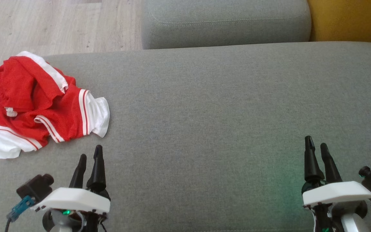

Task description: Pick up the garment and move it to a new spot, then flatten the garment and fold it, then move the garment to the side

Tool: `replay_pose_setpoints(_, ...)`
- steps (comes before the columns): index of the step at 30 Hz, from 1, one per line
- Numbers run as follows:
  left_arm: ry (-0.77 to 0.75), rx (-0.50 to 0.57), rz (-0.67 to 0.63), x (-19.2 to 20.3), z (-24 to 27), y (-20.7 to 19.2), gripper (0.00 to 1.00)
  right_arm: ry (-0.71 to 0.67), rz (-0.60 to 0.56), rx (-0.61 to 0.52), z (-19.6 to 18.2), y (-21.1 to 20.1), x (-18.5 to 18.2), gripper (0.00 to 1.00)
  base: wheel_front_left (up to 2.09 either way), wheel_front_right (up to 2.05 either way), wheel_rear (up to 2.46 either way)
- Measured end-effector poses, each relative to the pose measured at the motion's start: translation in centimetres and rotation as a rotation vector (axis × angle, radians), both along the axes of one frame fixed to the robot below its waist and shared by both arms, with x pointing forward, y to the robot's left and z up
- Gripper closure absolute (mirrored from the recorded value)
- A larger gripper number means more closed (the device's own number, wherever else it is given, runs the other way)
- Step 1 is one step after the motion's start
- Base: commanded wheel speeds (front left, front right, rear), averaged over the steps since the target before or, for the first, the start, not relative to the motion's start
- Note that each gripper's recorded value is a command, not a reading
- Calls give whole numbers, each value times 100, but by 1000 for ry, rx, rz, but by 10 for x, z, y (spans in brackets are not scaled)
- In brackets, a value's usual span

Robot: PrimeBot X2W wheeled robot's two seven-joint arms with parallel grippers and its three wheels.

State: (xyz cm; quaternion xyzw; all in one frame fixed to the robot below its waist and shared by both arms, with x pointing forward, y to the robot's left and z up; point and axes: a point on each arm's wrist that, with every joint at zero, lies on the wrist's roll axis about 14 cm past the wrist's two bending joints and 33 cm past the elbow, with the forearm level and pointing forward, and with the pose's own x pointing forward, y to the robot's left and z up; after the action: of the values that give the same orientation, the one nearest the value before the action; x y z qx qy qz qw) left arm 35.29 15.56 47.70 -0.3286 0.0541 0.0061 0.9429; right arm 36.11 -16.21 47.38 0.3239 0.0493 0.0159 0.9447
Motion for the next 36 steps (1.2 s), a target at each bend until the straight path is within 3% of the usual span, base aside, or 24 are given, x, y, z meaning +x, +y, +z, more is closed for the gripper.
replay_pose_setpoints(36,-93,386,-64,-6,7,-14,0,-119,107,-434,11,21,1,0,0,0,0)
